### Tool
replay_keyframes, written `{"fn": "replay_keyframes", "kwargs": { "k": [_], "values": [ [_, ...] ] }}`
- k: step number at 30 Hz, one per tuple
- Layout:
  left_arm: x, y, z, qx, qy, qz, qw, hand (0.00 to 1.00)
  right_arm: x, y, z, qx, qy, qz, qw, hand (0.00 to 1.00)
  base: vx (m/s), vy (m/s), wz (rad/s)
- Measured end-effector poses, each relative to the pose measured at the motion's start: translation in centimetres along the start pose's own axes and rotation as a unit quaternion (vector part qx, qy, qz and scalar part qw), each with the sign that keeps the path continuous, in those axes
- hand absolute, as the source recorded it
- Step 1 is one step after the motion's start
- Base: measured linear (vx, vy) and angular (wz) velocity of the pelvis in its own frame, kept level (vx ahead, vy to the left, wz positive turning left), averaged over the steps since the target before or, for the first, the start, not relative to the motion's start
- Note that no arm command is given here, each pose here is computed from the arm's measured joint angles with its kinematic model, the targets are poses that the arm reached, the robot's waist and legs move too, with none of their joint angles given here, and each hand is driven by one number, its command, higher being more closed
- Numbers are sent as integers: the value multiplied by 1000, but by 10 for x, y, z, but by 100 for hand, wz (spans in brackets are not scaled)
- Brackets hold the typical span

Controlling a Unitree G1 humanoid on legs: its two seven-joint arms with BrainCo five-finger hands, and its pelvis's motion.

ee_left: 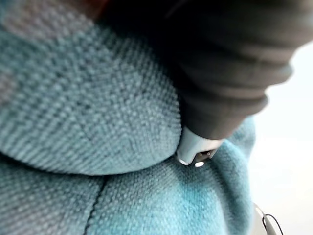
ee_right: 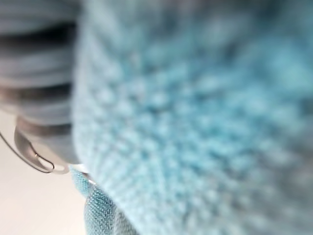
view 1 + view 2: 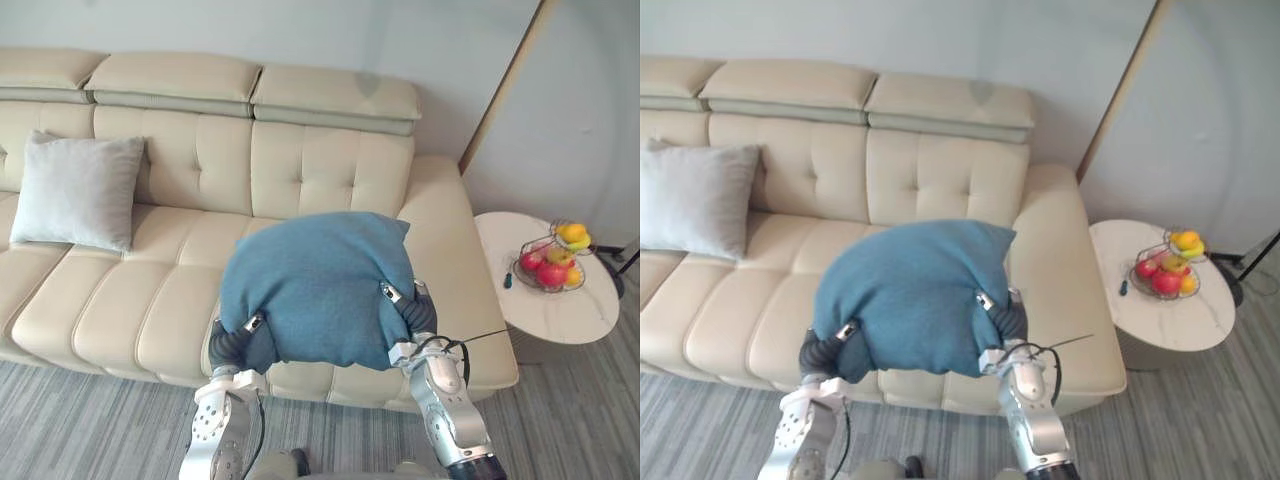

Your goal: Pick up cushions and gather them together orderly.

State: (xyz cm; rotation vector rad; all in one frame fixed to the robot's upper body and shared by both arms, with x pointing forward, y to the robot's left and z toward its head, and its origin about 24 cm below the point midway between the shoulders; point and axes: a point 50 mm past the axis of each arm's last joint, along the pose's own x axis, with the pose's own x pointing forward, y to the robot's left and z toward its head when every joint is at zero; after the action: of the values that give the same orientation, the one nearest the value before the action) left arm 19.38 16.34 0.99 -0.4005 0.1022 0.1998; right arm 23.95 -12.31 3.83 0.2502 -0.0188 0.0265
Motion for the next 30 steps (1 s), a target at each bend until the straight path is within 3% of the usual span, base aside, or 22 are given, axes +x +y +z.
{"fn": "replay_keyframes", "kwargs": {
  "k": [9, 22, 30],
  "values": [
    [-8, -11, -4, -4, 16, -36, 999, 100, -20, -16, 6, 8, -8, -28, 1000, 100, 155, 39, 46],
    [-15, -15, -4, -4, 19, -48, 999, 100, -26, -17, 3, 37, -6, -48, 998, 100, 137, 208, -29],
    [-10, -14, -8, 12, 27, -48, 998, 100, -19, -22, -13, -27, 25, -65, 997, 100, -8, -12, -5]
  ]
}}
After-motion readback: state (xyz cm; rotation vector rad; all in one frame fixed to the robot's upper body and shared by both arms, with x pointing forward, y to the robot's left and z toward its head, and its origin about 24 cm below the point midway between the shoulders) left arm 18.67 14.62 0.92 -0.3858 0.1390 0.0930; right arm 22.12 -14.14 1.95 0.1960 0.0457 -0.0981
